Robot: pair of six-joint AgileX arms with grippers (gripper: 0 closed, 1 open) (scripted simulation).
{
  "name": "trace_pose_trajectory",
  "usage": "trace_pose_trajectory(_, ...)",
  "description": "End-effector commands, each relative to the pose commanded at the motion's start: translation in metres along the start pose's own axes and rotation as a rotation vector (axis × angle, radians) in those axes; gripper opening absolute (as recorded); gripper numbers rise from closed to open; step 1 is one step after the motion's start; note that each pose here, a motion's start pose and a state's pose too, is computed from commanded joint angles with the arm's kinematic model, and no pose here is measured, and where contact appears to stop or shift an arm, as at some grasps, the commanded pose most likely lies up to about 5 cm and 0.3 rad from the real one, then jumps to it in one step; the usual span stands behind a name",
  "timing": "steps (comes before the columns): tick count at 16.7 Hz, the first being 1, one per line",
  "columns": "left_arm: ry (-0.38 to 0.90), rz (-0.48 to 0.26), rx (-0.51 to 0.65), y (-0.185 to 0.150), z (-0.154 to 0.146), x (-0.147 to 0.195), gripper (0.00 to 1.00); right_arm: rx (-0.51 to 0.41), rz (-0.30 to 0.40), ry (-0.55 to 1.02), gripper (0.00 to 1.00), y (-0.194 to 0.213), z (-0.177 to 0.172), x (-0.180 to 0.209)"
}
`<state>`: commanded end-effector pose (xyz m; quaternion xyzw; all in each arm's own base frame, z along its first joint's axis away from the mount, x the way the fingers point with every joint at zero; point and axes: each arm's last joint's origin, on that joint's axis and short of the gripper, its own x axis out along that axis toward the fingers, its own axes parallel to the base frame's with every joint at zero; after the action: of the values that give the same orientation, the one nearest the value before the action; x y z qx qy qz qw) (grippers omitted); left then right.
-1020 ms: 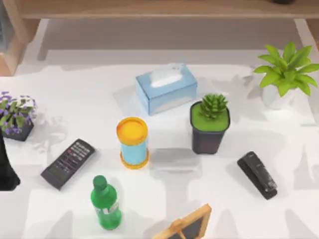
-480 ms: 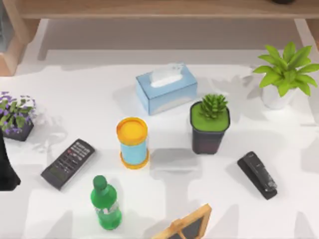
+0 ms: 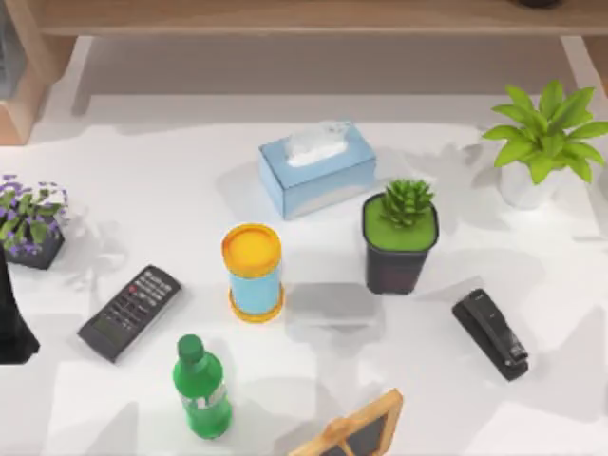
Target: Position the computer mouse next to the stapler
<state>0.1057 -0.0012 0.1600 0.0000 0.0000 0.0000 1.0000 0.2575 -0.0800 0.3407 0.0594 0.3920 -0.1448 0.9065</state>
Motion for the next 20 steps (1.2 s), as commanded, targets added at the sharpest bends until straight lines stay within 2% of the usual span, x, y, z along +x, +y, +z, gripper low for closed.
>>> trace_pose_trajectory(3,0.0,0.0,0.0,0.0,0.0,0.0,1.0,0.012,-0.021,0.192,1.0,-0.011,0.056,0.064)
trace_pose_trajectory(5,0.0,0.0,0.0,0.0,0.0,0.0,1.0,0.012,-0.025,0.312,1.0,-0.018,0.076,0.116)
trace_pose_trajectory(8,0.0,0.0,0.0,0.0,0.0,0.0,1.0,0.004,-0.021,0.471,1.0,-0.025,0.082,0.191)
trace_pose_trajectory(11,0.0,0.0,0.0,0.0,0.0,0.0,1.0,-0.008,-0.008,0.596,1.0,-0.025,0.069,0.25)
trace_pose_trajectory(15,0.0,0.0,0.0,0.0,0.0,0.0,1.0,-0.012,0.008,0.658,1.0,-0.02,0.058,0.287)
trace_pose_trajectory(20,0.0,0.0,0.0,0.0,0.0,0.0,1.0,-0.012,0.011,0.656,1.0,-0.019,0.058,0.29)
